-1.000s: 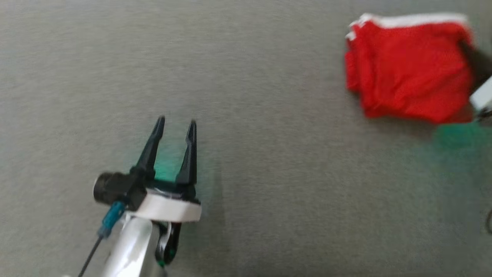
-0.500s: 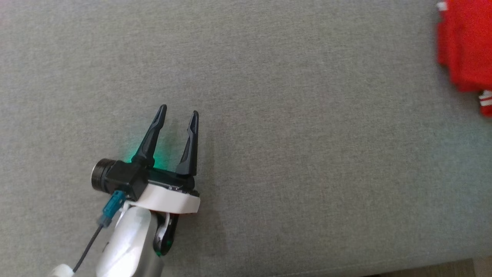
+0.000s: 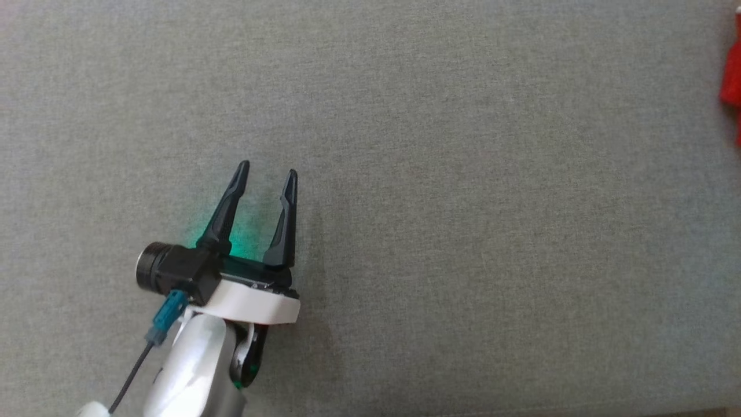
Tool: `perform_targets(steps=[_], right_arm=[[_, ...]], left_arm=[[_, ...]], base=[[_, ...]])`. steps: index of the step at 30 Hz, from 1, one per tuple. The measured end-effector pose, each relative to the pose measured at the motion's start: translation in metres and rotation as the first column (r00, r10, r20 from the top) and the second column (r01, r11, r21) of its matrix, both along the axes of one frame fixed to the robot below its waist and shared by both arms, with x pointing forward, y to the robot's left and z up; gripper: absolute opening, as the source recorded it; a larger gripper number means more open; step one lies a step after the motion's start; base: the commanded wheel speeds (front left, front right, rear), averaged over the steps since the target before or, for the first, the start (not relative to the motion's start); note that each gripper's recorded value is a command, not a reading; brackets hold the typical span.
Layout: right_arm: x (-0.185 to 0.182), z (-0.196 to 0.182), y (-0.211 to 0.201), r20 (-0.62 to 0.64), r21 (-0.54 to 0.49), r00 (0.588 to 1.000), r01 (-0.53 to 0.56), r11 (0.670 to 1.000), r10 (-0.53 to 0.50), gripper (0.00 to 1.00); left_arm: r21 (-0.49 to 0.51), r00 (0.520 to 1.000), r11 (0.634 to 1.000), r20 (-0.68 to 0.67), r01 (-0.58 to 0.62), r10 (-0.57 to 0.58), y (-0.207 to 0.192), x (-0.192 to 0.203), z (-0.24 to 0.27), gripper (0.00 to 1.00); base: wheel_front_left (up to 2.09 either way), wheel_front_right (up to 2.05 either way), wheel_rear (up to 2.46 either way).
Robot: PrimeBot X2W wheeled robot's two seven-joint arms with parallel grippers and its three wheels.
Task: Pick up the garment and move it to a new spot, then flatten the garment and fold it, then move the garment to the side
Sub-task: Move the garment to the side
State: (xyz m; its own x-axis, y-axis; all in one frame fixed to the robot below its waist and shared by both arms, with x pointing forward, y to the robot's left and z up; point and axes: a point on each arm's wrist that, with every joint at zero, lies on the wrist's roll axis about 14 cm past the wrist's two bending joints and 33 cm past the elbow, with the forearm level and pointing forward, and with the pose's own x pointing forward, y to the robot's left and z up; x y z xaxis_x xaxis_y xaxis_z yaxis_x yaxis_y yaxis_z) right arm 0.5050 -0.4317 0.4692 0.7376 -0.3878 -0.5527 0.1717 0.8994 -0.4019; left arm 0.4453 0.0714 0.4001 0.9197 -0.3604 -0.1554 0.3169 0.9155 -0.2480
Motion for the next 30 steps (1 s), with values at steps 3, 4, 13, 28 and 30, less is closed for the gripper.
perform_targets(steps=[3, 4, 13, 28, 30], right_arm=[[0.006, 0.011, 0.005, 0.047, -0.060, 0.998, -0.050, 0.997, 0.052, 1.00], [0.009, 0.018, 0.007, 0.081, -0.074, 0.994, -0.064, 0.995, 0.069, 1.00], [0.003, 0.056, 0.070, 0.395, -0.046, 0.893, -0.216, 0.975, 0.217, 1.00], [-0.083, 0.027, 0.198, 0.596, 0.122, 0.763, -0.395, 0.910, 0.251, 1.00], [-0.100, 0.016, 0.219, 0.596, 0.158, 0.762, -0.420, 0.894, 0.253, 1.00]], left_arm=[[-0.003, 1.000, 1.000, 0.016, -0.009, 0.009, 0.001, 0.001, 0.007, 1.00], [-0.006, 1.000, 1.000, 0.023, -0.013, 0.013, 0.002, 0.001, 0.010, 1.00], [-0.025, 0.993, 0.993, 0.024, -0.112, 0.112, 0.025, -0.018, 0.025, 1.00], [0.037, 0.969, 0.970, 0.066, -0.242, 0.239, 0.066, -0.056, 0.046, 1.00], [0.042, 0.967, 0.968, 0.071, -0.247, 0.244, 0.068, -0.065, 0.048, 1.00]], base=[[0.00, 0.00, 0.00], [0.00, 0.00, 0.00], [0.00, 0.00, 0.00], [0.00, 0.00, 0.00], [0.00, 0.00, 0.00]])
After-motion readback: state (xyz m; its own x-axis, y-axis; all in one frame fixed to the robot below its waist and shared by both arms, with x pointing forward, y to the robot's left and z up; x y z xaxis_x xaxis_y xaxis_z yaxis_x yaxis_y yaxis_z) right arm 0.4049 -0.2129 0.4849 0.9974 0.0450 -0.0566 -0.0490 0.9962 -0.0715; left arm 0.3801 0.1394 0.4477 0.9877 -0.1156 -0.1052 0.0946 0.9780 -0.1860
